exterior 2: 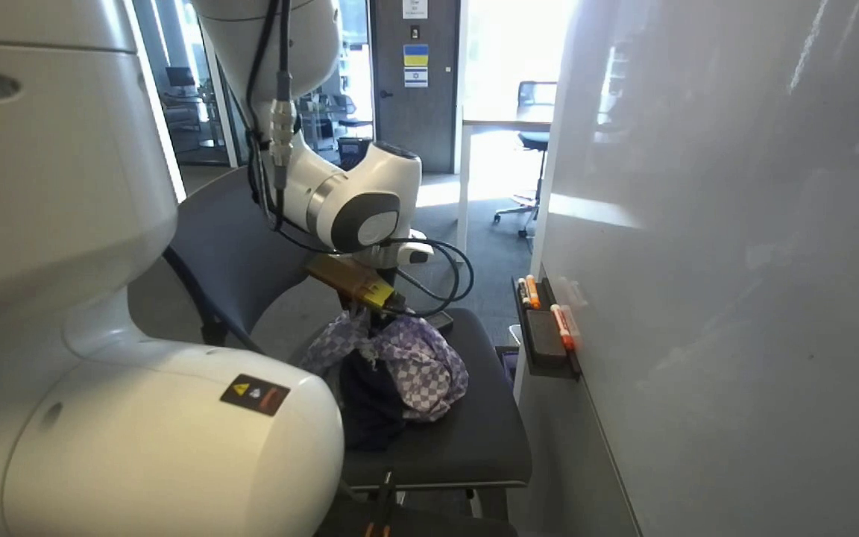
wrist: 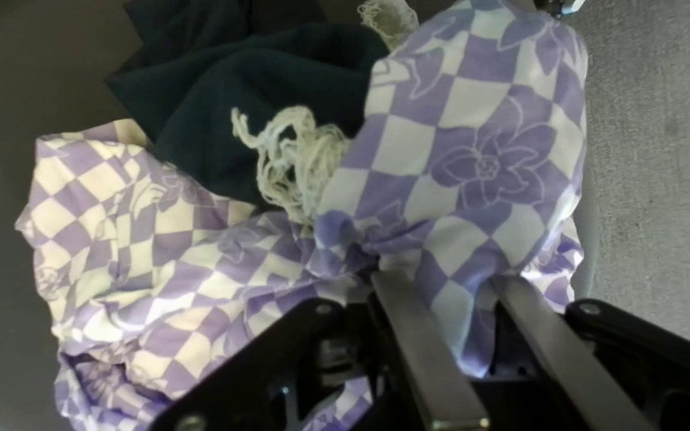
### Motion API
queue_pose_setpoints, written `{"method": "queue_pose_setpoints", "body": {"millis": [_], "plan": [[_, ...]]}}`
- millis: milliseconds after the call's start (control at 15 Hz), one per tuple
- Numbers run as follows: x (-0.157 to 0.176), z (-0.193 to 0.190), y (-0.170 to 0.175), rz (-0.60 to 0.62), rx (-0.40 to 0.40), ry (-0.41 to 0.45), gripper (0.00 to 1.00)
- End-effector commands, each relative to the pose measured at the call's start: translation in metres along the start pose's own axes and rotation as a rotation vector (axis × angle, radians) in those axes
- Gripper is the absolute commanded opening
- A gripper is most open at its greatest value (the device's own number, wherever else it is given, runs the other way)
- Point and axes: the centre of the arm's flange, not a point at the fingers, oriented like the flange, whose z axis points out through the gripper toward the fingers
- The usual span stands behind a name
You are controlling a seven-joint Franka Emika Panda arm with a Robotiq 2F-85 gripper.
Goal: Put the clothing from the backrest on the seat.
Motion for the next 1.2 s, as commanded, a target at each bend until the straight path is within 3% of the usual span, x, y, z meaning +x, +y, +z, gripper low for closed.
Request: {"method": "queue_pose_setpoints", "body": {"millis": [0,133,200,333,667,733,1133], "plan": [[0.017,0.017,0.008,0.003,0.024,-0.043,0.11],[0.019,0.021,0.013,0.015,0.036,-0.064,0.12],[0.019,0.02,0.012,0.016,0.05,-0.072,0.52],[0.014,0.01,0.0,0.007,0.077,-0.082,0.57],[-0.008,-0.051,-0.053,-0.103,0.066,-0.021,0.95],[-0.012,-0.068,-0.064,-0.139,0.038,-0.002,1.0],[-0.054,-0.166,-0.13,-0.248,-0.174,0.034,1.0]]}}
